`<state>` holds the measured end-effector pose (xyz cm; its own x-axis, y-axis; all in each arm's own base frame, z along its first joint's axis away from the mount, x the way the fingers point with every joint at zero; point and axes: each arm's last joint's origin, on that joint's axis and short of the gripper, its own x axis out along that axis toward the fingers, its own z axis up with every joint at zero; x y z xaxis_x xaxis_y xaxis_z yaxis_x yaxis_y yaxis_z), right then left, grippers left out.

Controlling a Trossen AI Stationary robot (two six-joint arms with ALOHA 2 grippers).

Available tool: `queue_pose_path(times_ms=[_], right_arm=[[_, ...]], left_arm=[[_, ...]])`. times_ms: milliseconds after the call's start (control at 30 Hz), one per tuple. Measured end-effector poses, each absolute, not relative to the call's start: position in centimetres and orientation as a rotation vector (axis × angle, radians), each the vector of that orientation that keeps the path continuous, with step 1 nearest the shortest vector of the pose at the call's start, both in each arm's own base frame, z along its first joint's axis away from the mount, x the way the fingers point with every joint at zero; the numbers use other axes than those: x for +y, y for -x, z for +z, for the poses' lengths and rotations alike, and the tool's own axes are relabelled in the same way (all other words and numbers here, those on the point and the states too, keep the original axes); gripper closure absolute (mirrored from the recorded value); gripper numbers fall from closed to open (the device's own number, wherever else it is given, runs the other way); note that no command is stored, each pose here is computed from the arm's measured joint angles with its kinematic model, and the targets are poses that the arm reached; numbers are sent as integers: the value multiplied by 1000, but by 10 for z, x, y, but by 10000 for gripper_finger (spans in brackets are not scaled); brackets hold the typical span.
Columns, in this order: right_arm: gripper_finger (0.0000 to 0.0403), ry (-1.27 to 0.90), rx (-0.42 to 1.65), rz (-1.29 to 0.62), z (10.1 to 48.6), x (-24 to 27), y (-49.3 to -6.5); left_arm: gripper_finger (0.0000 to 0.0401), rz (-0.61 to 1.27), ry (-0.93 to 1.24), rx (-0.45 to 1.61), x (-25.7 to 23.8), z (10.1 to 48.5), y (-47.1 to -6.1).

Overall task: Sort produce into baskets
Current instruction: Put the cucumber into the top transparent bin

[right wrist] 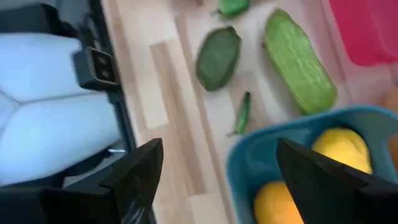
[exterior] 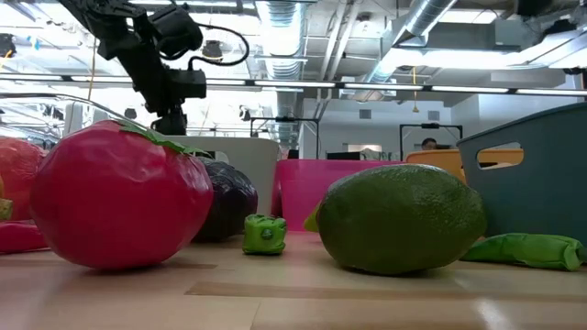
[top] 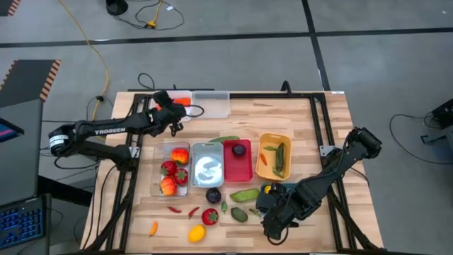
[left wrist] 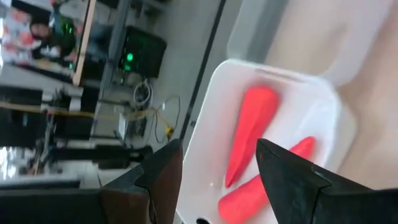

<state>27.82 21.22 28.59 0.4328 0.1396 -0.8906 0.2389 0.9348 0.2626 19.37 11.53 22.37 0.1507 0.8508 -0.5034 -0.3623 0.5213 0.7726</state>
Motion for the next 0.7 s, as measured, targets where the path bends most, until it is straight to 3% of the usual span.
queue_pose_path(times_ms=[400, 700], right_arm=[[62, -391, 1043, -87, 289, 210, -286], [62, -168, 983, -90, 283, 195, -303]], left_arm=[[209, 759, -513, 890, 71, 270, -226], [209, 510, -315, 800, 19, 309, -233]])
